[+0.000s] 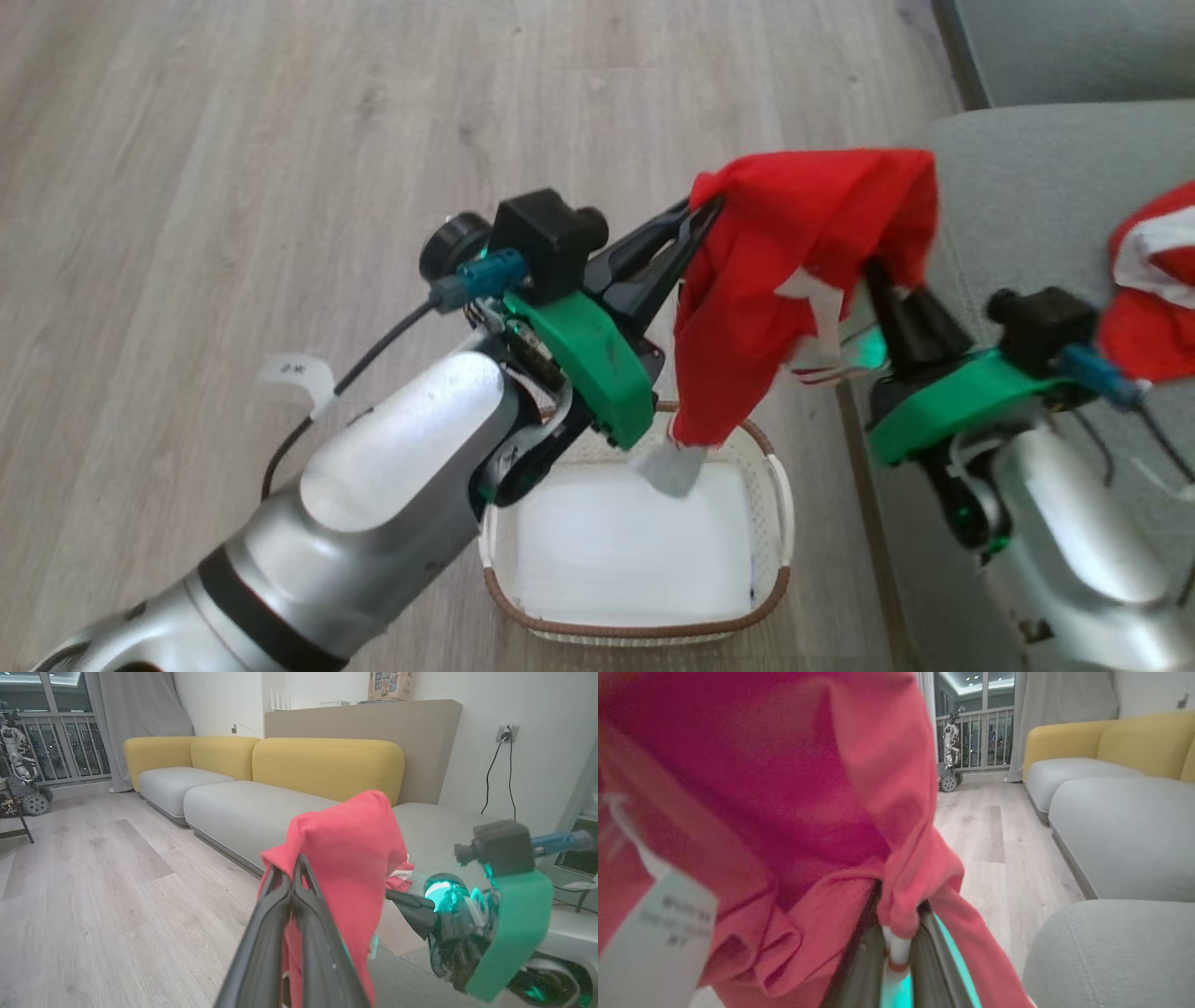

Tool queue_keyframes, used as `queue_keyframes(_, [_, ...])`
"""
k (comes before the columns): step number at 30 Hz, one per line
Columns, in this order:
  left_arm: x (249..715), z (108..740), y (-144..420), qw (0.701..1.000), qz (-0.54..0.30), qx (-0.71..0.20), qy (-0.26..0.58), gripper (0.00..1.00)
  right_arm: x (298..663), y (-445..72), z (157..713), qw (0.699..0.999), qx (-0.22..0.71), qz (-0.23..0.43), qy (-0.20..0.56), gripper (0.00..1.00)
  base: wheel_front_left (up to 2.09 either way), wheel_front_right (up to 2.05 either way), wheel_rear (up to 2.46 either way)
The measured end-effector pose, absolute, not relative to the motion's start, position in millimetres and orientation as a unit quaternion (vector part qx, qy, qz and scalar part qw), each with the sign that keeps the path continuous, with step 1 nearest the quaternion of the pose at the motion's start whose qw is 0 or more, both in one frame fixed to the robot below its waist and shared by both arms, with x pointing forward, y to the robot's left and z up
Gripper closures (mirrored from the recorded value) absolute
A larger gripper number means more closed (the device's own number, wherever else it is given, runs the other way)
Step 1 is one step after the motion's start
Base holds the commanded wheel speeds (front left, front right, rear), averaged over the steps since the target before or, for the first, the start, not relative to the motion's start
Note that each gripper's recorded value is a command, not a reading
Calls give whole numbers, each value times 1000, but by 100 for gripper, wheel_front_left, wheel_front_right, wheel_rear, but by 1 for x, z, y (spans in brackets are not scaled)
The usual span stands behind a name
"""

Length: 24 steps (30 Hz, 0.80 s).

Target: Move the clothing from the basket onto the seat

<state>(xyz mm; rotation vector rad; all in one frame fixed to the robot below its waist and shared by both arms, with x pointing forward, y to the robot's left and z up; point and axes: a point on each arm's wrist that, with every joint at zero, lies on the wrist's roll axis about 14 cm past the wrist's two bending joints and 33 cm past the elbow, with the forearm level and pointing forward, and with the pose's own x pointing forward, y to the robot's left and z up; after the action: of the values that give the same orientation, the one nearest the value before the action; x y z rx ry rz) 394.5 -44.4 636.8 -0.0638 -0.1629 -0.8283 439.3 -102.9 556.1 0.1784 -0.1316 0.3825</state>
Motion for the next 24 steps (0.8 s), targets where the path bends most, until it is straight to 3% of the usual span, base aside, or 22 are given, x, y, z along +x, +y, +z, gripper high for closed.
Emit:
queue_keyframes(6, [391,620,-56,907,-416,-36,-57,96,434,-144,583,979,92,138,-114,100,0,0,0])
queue_keyframes(7, [391,618,-59,905,-420,-37,-54,60,432,-151,586,980,91,130,-120,100,0,0,0])
queue_keyframes(8, [389,616,-62,903,-424,-37,-51,4,430,-158,588,981,89,122,-125,100,0,0,0])
queue_keyframes(9, [388,613,-65,902,-428,-38,-48,0,427,-166,590,981,86,114,-130,100,0,0,0])
queue_keyframes(24, [364,600,-134,851,-521,-57,-39,0,369,-268,653,972,50,-18,-228,100,0,0,0])
